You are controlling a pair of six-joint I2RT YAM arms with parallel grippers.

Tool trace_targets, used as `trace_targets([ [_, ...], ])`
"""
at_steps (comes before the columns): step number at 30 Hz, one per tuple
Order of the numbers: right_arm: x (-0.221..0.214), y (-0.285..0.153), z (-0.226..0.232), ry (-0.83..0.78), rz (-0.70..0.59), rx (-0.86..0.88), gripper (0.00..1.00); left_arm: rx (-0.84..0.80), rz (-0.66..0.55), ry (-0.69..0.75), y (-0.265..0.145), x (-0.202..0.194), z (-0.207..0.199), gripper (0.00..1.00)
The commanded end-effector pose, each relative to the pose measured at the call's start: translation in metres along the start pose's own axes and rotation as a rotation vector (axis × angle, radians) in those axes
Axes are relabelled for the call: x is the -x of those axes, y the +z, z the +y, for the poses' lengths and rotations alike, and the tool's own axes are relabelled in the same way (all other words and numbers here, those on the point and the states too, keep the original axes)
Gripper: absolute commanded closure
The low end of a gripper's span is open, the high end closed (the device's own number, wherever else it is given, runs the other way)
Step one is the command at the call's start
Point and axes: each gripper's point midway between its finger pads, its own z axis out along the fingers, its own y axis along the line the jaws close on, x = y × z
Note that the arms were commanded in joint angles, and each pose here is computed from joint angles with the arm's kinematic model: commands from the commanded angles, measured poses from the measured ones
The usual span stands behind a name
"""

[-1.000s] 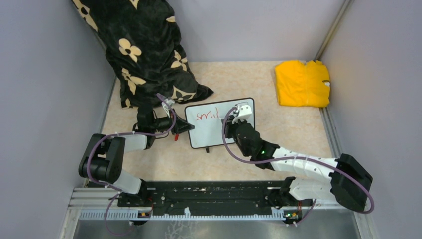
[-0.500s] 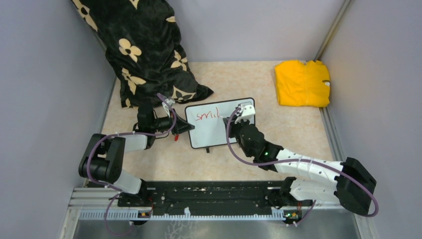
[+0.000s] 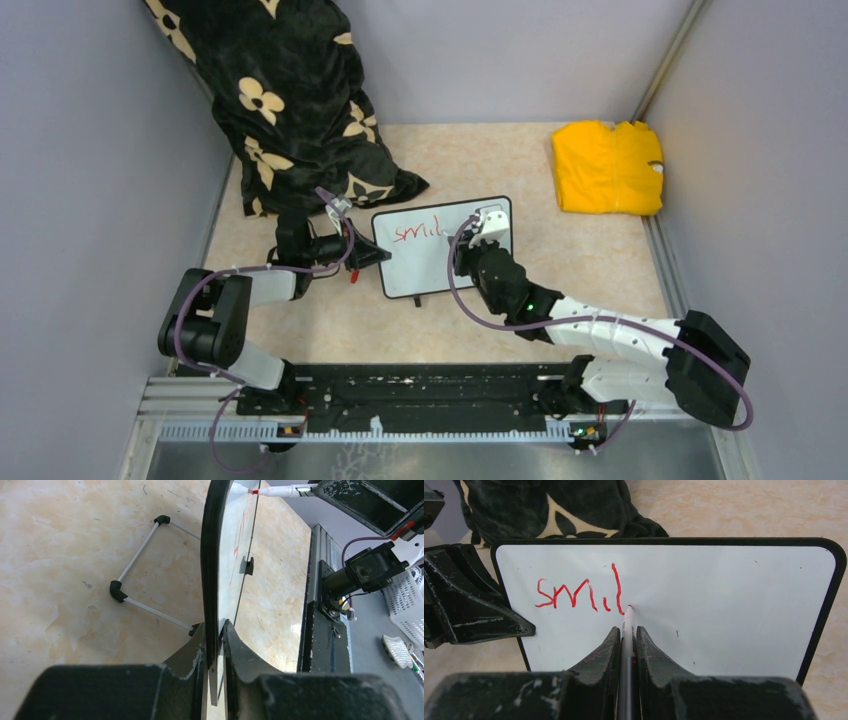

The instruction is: Write a sentence on the whiteboard

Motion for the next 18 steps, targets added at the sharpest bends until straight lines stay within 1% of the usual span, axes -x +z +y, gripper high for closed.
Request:
trace_targets([
  [1, 0.0325, 0.0052, -0.0004, 0.047, -0.091, -0.028, 1.0, 0.02, 0.031, 0.013, 0.0036, -0.0114, 0.0066, 1.0],
  [8, 0.0335, 0.0028, -0.01, 0.043, -0.099, -0.068, 1.0, 0.021, 0.031, 0.011, 0.0035, -0.0116, 0.0066, 1.0],
  [18, 0.0412, 0.007, -0.0058, 0.032, -0.112, -0.059, 1.0, 0.017, 0.033, 0.016, 0.004, -0.0117, 0.0056, 1.0],
])
